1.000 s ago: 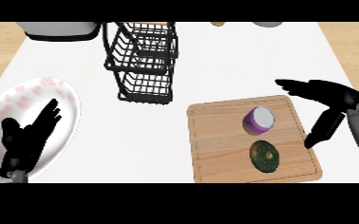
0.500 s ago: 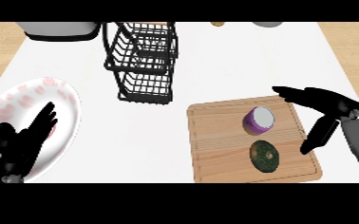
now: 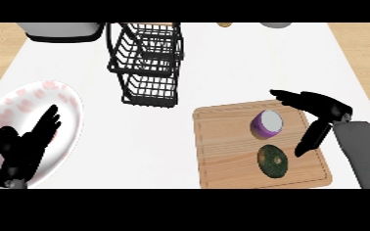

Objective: Pick the can from the cutting board and place it in the tiered basket

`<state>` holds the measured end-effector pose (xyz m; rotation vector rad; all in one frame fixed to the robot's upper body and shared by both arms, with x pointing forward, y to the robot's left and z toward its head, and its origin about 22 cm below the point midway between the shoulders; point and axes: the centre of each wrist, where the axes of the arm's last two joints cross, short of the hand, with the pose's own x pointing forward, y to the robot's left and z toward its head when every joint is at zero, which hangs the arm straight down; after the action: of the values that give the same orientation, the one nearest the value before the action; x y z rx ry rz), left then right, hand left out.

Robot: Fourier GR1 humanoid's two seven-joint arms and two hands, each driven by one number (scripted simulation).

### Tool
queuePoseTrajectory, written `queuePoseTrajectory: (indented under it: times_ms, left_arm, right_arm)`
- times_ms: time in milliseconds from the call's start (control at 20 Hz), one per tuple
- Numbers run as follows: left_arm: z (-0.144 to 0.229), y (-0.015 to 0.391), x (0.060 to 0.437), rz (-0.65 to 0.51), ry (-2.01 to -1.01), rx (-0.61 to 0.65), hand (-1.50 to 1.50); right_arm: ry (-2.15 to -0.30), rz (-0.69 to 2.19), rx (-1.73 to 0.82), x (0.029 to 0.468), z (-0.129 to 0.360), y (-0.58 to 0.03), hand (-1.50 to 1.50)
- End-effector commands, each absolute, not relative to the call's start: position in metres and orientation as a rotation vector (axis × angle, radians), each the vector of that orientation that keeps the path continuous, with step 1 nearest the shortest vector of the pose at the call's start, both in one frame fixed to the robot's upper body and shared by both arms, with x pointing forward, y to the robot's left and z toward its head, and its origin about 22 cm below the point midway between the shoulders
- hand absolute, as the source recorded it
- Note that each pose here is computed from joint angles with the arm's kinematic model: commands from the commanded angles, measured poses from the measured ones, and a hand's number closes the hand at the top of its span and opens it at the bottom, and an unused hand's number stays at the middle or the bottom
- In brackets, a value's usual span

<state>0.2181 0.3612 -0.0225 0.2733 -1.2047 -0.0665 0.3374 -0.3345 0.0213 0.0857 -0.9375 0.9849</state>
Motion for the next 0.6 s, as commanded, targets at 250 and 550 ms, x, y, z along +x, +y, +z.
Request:
queuePoseTrajectory:
  times_ms: [250, 550]
  left_arm:
    - [-0.008, 0.34, 0.226, -0.072, -1.207, 0.291, 0.0]
    - [-0.014, 0.356, 0.231, -0.065, -1.191, 0.265, 0.0]
  right_arm:
    - [-0.935, 0.969, 0.085, 0.339, -0.003, -0.309, -1.5]
    - [-0.934, 0.972, 0.091, 0.331, -0.005, -0.313, -1.5]
